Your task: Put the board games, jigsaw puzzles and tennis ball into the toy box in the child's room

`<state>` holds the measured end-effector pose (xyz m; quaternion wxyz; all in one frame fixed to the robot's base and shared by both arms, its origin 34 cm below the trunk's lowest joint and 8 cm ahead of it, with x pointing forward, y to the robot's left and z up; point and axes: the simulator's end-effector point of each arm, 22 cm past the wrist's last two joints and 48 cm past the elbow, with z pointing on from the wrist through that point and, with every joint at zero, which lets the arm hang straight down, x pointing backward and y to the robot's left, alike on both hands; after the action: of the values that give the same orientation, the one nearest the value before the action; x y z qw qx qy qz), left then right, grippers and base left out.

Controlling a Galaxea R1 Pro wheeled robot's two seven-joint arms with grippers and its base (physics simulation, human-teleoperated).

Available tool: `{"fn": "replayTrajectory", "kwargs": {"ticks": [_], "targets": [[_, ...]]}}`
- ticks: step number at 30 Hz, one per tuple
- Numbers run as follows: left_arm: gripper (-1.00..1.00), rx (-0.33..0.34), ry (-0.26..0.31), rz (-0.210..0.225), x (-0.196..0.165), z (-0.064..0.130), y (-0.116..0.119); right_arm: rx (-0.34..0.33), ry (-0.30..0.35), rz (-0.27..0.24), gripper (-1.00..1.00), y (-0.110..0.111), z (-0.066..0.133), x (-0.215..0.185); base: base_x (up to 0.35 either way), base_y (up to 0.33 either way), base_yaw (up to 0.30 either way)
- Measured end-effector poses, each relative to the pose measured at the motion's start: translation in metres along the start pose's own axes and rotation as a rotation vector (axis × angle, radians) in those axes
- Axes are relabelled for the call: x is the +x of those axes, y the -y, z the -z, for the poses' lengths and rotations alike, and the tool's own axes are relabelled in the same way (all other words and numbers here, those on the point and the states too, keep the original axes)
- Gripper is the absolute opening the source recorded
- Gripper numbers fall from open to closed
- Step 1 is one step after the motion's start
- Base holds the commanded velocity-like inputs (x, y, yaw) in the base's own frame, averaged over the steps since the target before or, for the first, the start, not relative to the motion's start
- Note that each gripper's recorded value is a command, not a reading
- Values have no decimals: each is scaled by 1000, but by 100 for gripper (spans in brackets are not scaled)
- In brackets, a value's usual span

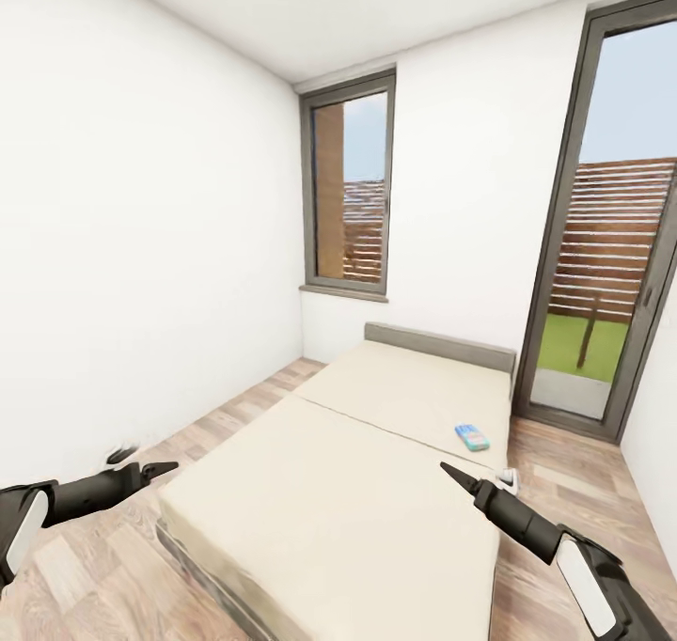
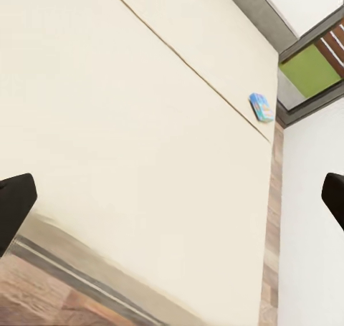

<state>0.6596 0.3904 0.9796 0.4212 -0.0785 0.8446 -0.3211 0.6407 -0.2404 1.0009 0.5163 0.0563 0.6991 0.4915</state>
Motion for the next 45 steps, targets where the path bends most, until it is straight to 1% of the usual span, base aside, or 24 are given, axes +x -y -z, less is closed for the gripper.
{"fn": "replayTrajectory", "kwargs": {"ticks": [7, 21, 45], "targets": [[100, 0, 0, 0, 0, 0, 0, 0, 0, 0, 100, 0, 0, 0, 0, -19, 292], [100, 0, 1, 0, -1, 1, 0, 0, 0, 0, 100, 0, 0, 0, 0, -153, 292], [100, -4, -5, 3, 2, -1, -3, 3, -10, -4, 100, 3, -2, 4, -19, -29, 292]]}}
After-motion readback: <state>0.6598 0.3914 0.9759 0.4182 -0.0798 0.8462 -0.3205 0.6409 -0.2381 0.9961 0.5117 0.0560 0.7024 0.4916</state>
